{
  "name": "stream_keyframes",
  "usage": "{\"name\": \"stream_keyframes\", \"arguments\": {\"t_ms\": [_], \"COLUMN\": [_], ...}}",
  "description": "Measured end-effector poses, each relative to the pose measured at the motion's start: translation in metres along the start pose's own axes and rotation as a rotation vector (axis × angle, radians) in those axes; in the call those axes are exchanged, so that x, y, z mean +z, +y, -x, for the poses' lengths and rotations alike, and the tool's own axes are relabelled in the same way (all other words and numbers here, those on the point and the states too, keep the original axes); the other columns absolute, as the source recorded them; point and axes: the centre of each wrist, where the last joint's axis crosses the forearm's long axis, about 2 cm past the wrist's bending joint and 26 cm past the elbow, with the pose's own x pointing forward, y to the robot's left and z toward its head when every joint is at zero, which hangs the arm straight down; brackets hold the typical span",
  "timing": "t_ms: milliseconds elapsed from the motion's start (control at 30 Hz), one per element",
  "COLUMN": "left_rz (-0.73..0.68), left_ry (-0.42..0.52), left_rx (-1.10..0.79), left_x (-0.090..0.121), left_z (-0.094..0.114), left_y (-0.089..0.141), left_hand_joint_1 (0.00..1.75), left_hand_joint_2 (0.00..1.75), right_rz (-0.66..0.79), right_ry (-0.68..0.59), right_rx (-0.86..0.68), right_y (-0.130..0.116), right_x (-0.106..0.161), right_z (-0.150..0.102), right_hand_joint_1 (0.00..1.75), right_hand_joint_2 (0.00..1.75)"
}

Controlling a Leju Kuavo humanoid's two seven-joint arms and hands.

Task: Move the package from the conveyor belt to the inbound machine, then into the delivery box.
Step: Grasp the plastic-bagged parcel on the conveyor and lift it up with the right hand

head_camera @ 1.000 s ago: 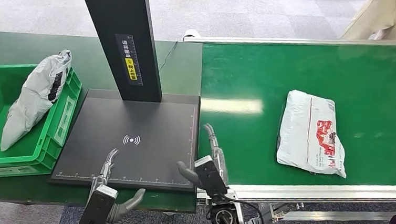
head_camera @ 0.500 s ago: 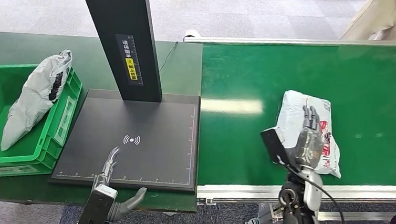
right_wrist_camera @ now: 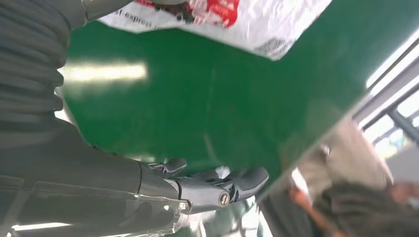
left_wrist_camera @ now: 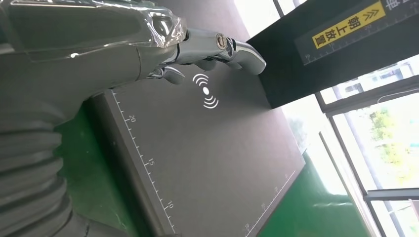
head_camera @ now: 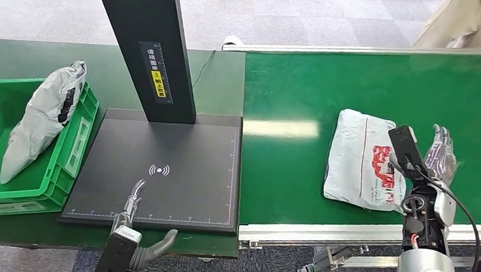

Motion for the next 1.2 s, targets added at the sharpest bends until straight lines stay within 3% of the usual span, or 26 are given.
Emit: {"name": "stream_keyframes", "arguments": {"t_ms": [200,467,833,1000,1200], "left_rz": [0.000,0.016,0.008,0.000,-0.010], "left_ry": [0.000,0.017,0.036,0.033,0.033], "left_rx": [-0.001,0.006,0.002,-0.002,0.004], "left_x": [0.001,0.013,0.019,0.017,0.014], "left_z": [0.001,0.006,0.011,0.011,0.010], "left_y": [0.000,0.003,0.014,0.017,0.016], "left_hand_joint_1": [0.00,0.00,0.00,0.00,0.00], "left_hand_joint_2": [1.75,1.75,1.75,1.75,1.75], "right_rz": [-0.145,-0.370,-0.593,-0.657,-0.690], "right_ry": [-0.066,-0.099,0.122,0.213,0.249], "right_rx": [-0.082,-0.044,0.278,0.438,0.526], "right_y": [0.004,0.029,0.045,0.049,0.052], "right_x": [-0.004,0.005,-0.001,0.000,0.001], "right_z": [0.000,-0.002,-0.043,-0.049,-0.049], "right_hand_joint_1": [0.00,0.00,0.00,0.00,0.00], "right_hand_joint_2": [1.75,1.75,1.75,1.75,1.75]}}
